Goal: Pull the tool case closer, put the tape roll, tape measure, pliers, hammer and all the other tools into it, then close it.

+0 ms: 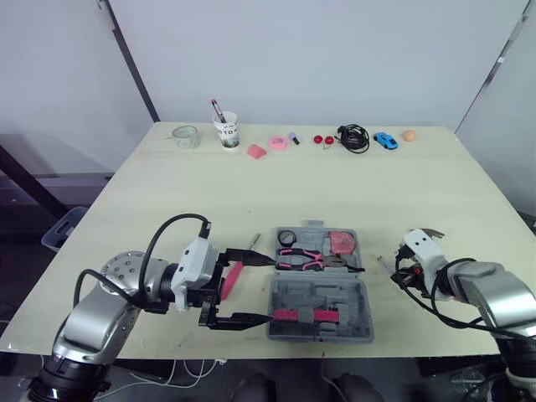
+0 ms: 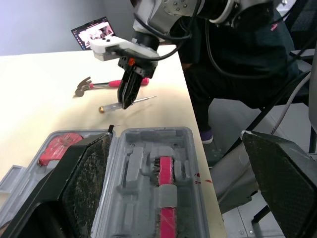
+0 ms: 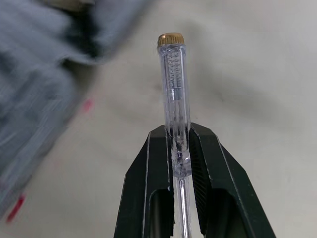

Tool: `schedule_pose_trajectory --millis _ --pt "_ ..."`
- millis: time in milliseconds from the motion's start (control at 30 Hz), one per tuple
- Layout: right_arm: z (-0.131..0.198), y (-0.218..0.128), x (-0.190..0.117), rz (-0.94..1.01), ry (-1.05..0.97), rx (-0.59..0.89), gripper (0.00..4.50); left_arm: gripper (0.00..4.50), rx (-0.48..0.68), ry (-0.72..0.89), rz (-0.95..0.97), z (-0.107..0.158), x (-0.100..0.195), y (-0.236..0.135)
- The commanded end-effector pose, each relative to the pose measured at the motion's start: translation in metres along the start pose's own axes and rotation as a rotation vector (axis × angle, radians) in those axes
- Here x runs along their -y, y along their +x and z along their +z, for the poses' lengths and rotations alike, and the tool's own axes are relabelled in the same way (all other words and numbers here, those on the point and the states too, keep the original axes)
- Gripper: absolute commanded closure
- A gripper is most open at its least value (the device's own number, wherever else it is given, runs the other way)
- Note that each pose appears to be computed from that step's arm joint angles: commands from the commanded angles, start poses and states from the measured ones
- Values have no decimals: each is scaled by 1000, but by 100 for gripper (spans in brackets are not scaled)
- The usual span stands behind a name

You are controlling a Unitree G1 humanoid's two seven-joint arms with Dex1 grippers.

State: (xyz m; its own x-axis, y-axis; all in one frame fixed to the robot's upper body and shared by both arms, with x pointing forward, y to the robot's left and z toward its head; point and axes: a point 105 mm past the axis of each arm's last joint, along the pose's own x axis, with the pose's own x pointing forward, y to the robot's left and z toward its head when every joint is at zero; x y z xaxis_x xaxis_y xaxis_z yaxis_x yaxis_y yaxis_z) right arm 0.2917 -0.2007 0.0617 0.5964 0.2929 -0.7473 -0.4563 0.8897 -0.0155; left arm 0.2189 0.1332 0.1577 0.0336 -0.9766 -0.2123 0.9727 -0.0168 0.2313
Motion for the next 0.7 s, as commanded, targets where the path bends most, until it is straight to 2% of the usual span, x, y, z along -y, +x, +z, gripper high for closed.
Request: schedule_pose_trajectory --millis 33,267,300,367,467,500,533,567,600,700 --pt "2 -2 3 -90 139 18 448 0 17 29 -8 8 0 0" --pt "3 10 12 -192 244 47 448 0 26 28 -7 8 -2 1" --pt "3 10 12 -193 251 54 351 0 27 27 -6 8 -2 1" --pt "4 10 11 -187 249 71 261 0 31 24 -2 8 -2 1" --pt "9 5 11 -180 209 129 192 0 35 7 19 8 -4 -1" --pt "10 3 12 -184 193 148 144 0 36 -4 30 7 -5 -2" --pt "11 1 13 -184 169 184 124 0 38 -15 42 7 -6 -3" --pt "12 -1 14 -184 154 209 84 0 39 -22 49 7 -6 -4" --pt "13 -2 14 -178 138 237 20 0 40 -28 55 7 -6 -4" --pt "15 -7 9 -135 105 349 9 0 34 -47 70 6 -7 -8"
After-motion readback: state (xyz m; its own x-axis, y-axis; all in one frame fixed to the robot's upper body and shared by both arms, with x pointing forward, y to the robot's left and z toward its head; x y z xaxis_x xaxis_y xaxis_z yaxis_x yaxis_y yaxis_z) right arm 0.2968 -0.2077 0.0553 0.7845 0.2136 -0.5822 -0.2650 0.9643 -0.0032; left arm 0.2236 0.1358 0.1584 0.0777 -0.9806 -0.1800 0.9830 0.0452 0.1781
